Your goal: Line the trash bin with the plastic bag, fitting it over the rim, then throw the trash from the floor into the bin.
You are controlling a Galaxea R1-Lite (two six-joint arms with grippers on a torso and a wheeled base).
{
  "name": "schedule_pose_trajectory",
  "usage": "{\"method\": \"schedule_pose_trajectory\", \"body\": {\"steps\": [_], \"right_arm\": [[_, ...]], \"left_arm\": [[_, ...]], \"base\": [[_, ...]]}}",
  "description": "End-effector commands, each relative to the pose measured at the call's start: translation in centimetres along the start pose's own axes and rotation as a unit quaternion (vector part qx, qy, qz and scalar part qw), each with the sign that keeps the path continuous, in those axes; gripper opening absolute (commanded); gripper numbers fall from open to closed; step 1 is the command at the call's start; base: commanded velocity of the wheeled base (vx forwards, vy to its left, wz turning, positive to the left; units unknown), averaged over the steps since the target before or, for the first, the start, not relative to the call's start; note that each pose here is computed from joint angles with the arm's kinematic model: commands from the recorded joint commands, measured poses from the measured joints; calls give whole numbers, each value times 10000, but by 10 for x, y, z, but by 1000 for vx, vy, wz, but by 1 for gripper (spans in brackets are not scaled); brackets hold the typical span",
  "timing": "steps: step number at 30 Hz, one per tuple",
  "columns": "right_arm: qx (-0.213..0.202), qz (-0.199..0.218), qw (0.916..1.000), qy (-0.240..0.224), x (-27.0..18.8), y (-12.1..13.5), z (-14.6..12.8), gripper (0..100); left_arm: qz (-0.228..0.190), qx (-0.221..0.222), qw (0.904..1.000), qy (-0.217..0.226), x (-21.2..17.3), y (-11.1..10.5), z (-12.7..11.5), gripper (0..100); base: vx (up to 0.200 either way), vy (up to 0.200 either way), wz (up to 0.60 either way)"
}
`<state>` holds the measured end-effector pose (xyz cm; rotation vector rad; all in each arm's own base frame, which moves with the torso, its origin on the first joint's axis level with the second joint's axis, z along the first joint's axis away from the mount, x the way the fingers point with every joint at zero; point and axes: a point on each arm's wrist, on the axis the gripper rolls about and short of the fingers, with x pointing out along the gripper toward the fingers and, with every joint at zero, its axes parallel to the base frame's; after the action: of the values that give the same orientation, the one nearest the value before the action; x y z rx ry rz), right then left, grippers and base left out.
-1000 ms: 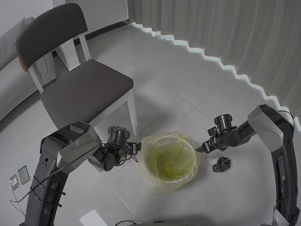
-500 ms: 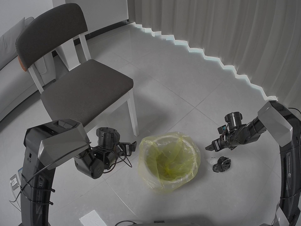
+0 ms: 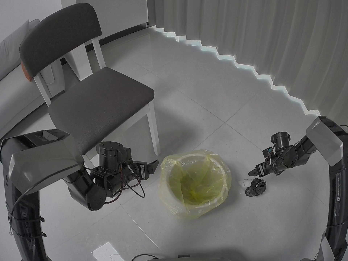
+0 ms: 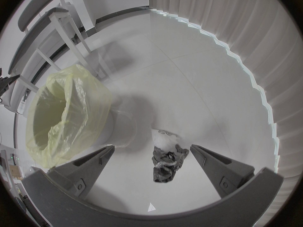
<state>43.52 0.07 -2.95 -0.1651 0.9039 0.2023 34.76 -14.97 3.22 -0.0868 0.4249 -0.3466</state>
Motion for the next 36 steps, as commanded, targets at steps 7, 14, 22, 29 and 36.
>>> {"method": "schedule_pose_trajectory", "body": {"steps": [7, 14, 22, 29, 36], "right_arm": [[-6, -52, 9998, -197, 2, -4, 11, 100], [27, -224, 9986, -473, 30, -25, 27, 100], [43, -182, 9997, -126, 61, -38, 42, 100], [69, -253, 9996, 73, 86, -39, 26, 100], [71, -252, 9995, 168, 100, -38, 16, 100]], "left_arm": [[-129, -54, 9980, -618, -13, -4, 21, 100], [-248, -6, 9969, -745, -7, -12, 26, 100], [-223, -10, 9970, -741, -5, -13, 24, 100], [-290, -19, 9969, -729, -5, -18, 23, 100], [-301, -14, 9964, -790, 2, -18, 19, 100]], "base": [[-86, 0, 0], [0, 0, 0], [0, 0, 0], [0, 0, 0], [0, 0, 0]]}}
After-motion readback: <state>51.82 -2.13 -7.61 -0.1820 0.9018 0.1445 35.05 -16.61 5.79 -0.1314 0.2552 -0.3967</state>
